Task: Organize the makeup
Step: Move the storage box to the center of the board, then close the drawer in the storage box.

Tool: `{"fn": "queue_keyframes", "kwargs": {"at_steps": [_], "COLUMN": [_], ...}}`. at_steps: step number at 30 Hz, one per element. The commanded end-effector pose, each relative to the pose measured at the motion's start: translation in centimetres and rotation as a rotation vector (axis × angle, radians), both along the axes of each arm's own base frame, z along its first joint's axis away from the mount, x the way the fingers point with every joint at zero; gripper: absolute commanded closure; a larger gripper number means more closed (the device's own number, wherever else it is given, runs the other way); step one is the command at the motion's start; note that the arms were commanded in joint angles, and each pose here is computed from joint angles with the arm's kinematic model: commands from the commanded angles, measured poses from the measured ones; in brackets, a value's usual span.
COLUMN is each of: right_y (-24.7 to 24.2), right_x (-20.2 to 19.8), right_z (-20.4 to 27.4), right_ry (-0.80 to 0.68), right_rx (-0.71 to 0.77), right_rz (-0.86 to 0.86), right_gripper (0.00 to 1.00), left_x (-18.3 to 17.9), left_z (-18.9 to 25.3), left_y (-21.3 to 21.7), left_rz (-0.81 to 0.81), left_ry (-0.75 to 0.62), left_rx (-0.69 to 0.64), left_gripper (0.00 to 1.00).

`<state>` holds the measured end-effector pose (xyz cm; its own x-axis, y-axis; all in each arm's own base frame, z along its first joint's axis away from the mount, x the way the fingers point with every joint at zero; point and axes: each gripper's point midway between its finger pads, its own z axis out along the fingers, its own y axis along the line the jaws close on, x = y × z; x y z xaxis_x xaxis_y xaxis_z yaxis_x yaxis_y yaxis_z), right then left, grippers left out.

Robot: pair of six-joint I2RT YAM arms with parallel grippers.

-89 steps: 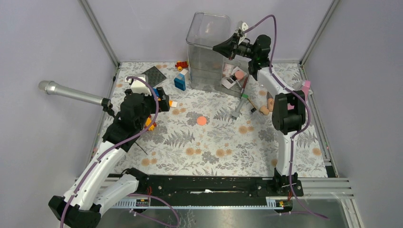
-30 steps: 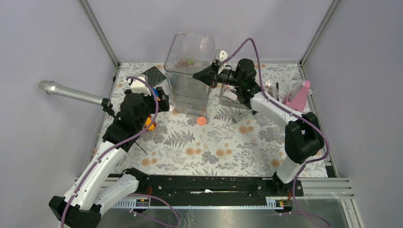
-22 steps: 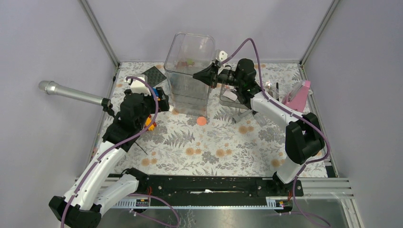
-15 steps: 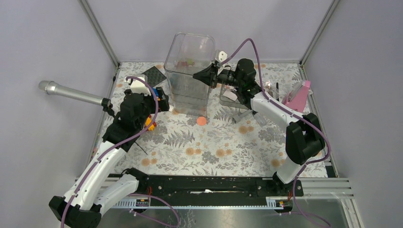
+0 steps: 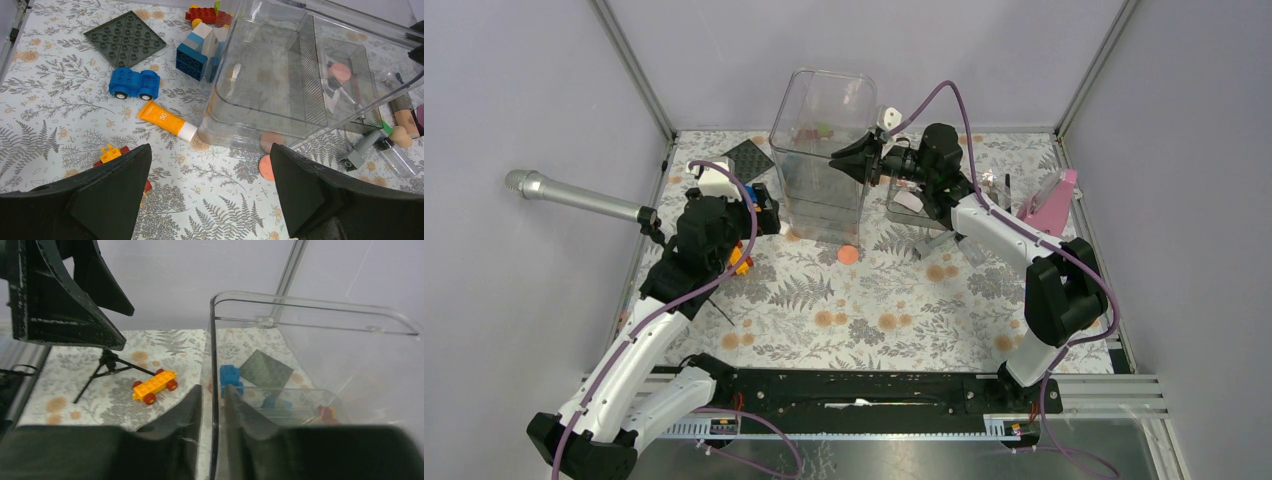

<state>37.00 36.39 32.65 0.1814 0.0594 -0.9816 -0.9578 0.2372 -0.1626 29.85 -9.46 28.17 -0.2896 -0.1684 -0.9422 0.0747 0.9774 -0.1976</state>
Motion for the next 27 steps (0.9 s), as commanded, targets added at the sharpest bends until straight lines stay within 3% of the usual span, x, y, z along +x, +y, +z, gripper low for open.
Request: {"fn": "queue_keyframes", "kwargs": {"at_steps": [1,4,12,16,20,27], "right_y": [0.4,0.3,-3.6,-8.1,-14.9,-25.6], "right_x": [-0.5,-0.1,2.5,7.2,11.7,13.8], "right_z": [3.4,4.9,10.4,8.1,2.5,-5.0], "right_ry": [-0.066,-0.091,-0.012,0.149,0.287,0.623], "right_rx": [0.056,0.073,0.260,0.290,0.192,0.137], "right_rz": [0.006,0.001,-0.165,-0.512,-0.961,-1.412], "right_gripper": [0.62,0.49,0.38,0.35,0.36,0.33], "left_x": [0.4,0.4,0.4,0.5,0.5,0.5], "left_z": [1.4,1.3,1.1,1.0,0.9,0.7], "left_y": [-0.2,-0.1,-0.3,-0.5,-0.6,-0.8], "left_rz": [-0.001,0.002,-0.011,-0.018,-0.027,-0.033], "left_ry": [-0.053,-0.052,-0.045,-0.040,-0.035,-0.028], "left_rx": [-0.036,-0.031,-0.025,-0.025,-0.026,-0.022], "left_gripper": [0.01,0.01,0.01,0.01,0.01,0.01]}}
